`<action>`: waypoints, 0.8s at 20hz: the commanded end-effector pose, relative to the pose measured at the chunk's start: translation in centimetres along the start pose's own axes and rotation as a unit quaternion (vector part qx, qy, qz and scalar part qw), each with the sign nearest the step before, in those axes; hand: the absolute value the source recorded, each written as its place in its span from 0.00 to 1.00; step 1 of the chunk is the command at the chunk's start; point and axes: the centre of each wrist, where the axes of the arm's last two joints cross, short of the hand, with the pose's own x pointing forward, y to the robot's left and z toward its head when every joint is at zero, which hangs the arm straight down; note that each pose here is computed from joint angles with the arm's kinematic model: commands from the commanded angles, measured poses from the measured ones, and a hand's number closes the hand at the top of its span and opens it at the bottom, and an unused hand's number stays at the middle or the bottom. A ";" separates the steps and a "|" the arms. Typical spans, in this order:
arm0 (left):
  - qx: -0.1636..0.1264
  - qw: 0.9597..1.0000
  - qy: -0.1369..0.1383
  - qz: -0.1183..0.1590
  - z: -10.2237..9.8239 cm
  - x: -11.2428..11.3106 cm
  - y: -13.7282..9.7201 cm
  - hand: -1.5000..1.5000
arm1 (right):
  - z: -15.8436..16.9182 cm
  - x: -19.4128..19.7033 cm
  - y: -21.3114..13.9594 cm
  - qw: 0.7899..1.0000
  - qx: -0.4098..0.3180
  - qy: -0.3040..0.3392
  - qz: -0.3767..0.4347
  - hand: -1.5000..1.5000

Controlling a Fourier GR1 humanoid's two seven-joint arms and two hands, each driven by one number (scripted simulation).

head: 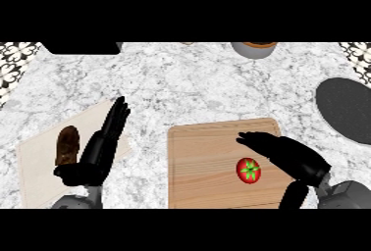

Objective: Pick the tomato from the cutting board and place it in the pan

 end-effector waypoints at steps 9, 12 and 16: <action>0.004 1.000 -0.006 -0.006 0.0 0.1 -1.1 0.50 | -1.2 -1.4 2.0 0.999 0.002 0.035 -0.007 0.00; 0.005 1.000 -0.002 0.001 0.2 -0.4 0.5 0.50 | -3.6 -0.7 1.6 0.999 -0.006 0.029 -0.021 0.00; -0.010 1.000 -0.003 0.002 1.3 0.4 -0.8 0.50 | -3.6 -3.0 1.8 0.999 -0.006 0.018 -0.034 0.00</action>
